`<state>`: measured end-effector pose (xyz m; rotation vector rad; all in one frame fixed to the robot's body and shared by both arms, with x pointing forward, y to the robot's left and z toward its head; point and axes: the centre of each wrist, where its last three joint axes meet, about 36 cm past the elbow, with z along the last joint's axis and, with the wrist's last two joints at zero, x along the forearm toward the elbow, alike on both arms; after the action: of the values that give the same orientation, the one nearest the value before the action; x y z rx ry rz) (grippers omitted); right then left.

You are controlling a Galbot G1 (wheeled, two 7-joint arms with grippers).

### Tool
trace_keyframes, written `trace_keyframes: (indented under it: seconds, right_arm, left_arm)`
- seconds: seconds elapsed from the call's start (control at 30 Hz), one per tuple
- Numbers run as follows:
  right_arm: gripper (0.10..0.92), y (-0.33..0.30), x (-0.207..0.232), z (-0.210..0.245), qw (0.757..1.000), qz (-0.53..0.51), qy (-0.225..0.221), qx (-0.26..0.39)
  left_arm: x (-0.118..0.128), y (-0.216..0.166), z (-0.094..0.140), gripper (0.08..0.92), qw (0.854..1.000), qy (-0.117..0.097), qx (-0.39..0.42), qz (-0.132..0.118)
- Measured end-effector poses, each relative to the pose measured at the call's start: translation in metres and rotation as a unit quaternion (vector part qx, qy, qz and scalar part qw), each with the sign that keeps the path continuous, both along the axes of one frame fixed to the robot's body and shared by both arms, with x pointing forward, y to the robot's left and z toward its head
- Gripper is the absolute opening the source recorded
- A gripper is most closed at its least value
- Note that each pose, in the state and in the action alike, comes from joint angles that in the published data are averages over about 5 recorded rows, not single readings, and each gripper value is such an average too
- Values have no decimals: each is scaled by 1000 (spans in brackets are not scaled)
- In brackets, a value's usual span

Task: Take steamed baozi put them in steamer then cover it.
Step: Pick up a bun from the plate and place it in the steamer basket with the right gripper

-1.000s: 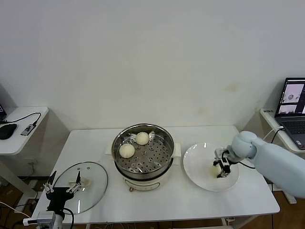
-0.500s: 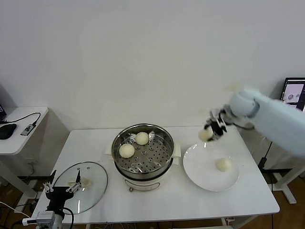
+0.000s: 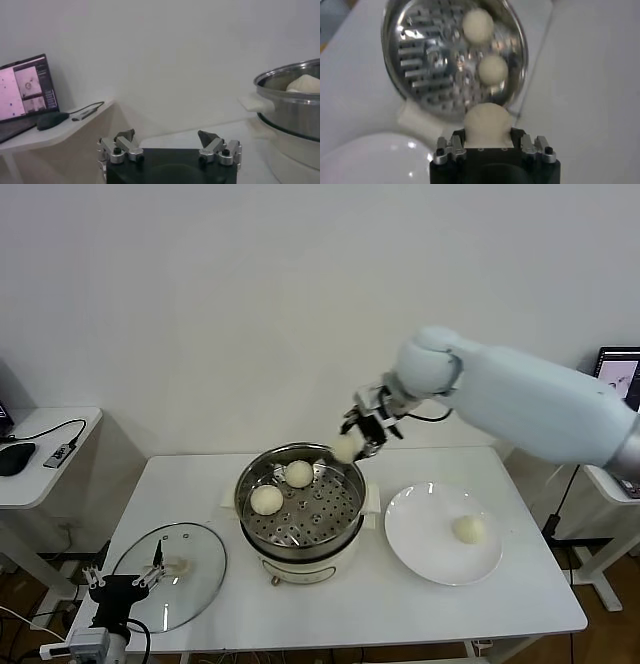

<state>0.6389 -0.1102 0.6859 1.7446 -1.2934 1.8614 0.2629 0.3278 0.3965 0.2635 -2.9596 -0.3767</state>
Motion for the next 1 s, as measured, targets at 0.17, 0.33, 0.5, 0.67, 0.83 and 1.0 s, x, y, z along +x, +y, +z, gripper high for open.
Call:
trace_keyframes:
  seconds: [0.17, 0.33, 0.5, 0.67, 0.83, 1.0]
  right_arm:
    - [569, 38, -7, -18, 997, 74, 3, -20]
    - [576, 64, -14, -40, 989, 143, 6, -45]
    - [577, 76, -21, -59, 978, 195, 5, -67]
    - [574, 82, -25, -76, 969, 232, 2, -81]
    - [573, 85, -30, -88, 962, 257, 3, -88]
    - [577, 88, -33, -96, 957, 274, 4, -92]
  left_arm:
    - [0, 1, -1, 823, 1000, -1, 0, 5]
    - [0, 2, -4, 823, 1000, -3, -1, 10]
    - [-1, 3, -6, 823, 1000, -4, -1, 11]
    - [-2, 3, -7, 823, 1000, -7, -1, 14]
    - [-2, 2, -7, 823, 1000, -8, 0, 13]
    - [-3, 0, -8, 823, 1000, -8, 0, 13]
